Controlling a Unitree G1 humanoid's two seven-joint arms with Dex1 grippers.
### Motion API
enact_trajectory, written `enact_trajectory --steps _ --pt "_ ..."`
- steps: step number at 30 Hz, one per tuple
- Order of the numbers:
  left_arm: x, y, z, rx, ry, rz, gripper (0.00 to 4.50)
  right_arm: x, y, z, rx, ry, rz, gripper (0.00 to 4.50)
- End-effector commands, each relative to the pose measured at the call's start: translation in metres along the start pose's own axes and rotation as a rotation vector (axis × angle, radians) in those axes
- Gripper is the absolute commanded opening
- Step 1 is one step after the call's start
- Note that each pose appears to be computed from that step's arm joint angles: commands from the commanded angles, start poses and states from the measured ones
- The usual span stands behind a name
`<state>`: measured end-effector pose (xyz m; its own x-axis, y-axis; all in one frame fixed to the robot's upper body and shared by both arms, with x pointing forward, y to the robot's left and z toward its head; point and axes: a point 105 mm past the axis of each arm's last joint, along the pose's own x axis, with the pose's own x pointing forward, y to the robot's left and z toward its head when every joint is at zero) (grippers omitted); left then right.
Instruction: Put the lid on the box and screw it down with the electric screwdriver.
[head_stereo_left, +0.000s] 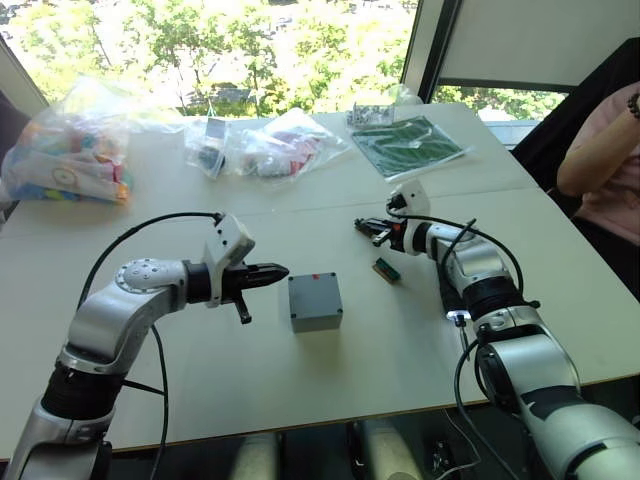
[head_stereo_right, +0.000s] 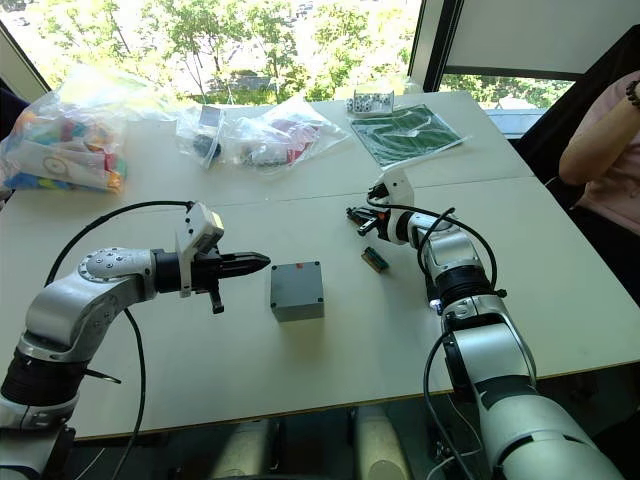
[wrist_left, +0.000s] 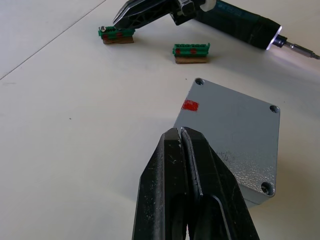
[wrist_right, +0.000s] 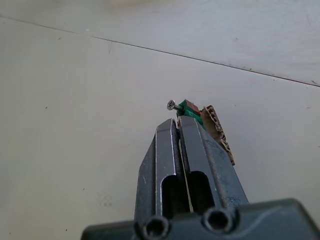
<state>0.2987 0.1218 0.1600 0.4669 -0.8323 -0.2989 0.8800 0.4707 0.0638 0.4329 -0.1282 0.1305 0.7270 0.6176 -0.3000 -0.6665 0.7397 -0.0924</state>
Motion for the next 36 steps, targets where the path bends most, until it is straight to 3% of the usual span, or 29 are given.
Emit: enact_trajectory --steps 1,10,23,30,32,34,36 --pt "0.002 -0.004 0.007 0.038 -0.019 -0.015 0.0 -0.005 -0.006 0.021 0.022 -0.056 -0.009 0.04" --pt "0.004 -0.005 0.006 0.038 -0.019 -0.02 0.0 -0.008 -0.01 0.019 0.112 -0.029 -0.016 0.04" --pt "0.003 -0.006 0.004 0.034 -0.016 -0.023 0.0 -0.014 -0.017 0.037 0.153 -0.08 -0.022 0.04" --pt "-0.001 -0.005 0.008 0.032 -0.025 -0.023 0.0 -0.032 -0.013 0.068 0.1 -0.191 0.015 0.04" --pt "-0.003 -0.003 0.006 0.03 -0.021 -0.022 0.0 -0.036 -0.008 0.072 -0.009 -0.207 0.009 0.04" --pt "-0.003 -0.003 0.005 0.028 -0.016 -0.022 0.0 -0.033 -0.004 0.061 -0.105 -0.168 -0.01 0.04" --pt "-0.002 -0.003 0.004 0.027 -0.015 -0.024 0.0 -0.029 0.0 0.045 -0.113 -0.125 -0.009 0.54"
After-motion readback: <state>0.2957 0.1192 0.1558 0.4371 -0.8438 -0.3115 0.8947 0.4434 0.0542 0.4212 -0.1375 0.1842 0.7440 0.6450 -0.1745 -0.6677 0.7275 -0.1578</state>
